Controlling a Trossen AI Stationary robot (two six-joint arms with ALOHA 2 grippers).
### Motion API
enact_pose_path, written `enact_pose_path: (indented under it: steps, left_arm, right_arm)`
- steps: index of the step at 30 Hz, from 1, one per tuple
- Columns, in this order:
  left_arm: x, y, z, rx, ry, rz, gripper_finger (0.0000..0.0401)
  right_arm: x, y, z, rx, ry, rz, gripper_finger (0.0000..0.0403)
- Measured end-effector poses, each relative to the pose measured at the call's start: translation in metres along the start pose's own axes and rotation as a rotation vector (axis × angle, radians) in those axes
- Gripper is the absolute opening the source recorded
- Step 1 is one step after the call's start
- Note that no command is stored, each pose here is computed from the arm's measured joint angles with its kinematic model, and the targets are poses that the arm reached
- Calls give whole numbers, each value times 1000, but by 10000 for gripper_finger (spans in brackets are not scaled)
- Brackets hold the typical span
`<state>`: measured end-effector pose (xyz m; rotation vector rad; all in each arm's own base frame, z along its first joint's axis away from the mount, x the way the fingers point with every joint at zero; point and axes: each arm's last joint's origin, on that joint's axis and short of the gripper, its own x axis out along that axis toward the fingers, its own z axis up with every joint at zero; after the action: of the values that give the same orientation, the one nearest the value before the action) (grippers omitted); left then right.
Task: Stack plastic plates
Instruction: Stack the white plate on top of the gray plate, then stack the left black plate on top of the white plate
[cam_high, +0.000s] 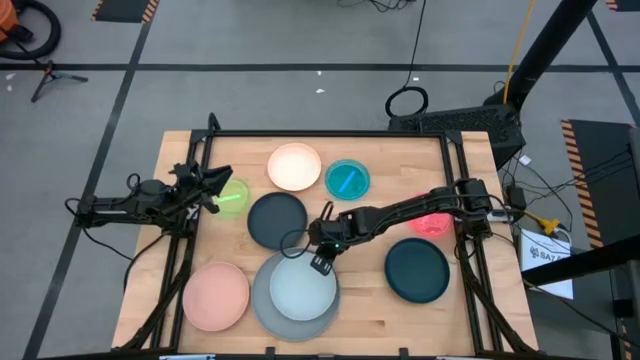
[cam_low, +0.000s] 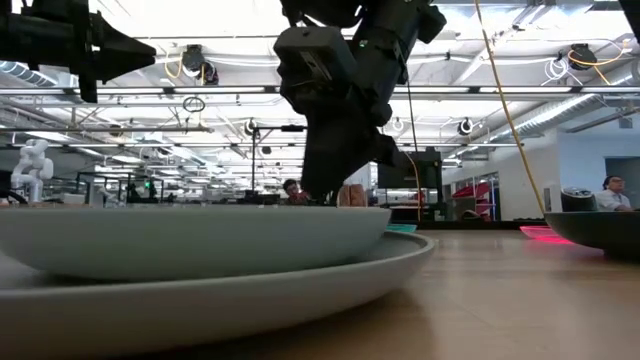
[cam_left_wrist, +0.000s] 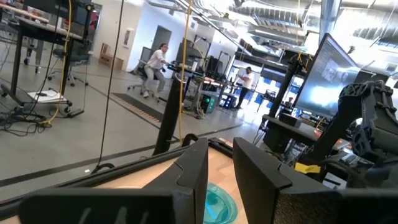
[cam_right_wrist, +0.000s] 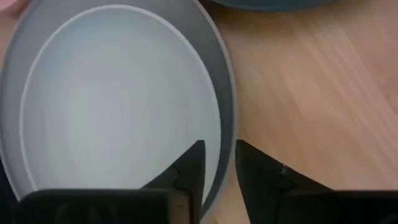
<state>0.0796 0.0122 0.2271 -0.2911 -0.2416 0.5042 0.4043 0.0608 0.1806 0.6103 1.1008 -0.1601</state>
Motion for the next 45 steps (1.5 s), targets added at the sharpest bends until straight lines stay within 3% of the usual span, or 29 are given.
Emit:
enact_pose_path:
  steps: [7, 14, 24, 28, 36, 45]
  left_arm:
    - [0, 0, 0, 0, 0, 0, 81]
    - [0, 0, -1, -73, 7, -4, 81]
    - [-1, -1, -14, -199, 181, -103, 81]
    - [-1, -3, -19, -237, 231, -107, 81]
    - [12, -16, -32, -317, 337, -100, 81]
    - [30, -25, -57, -376, 463, 15, 81]
  right_arm:
    - [-5, 2, 0, -140, -14, -1, 108]
    - [-41, 16, -15, -389, -74, -137, 108]
    - [-82, 34, -54, -650, -149, -222, 108]
    - [-86, 21, -70, -663, -202, -249, 109]
    - [-113, -11, -84, -658, -480, -324, 109]
    - [-159, -34, -95, -609, -702, -365, 109]
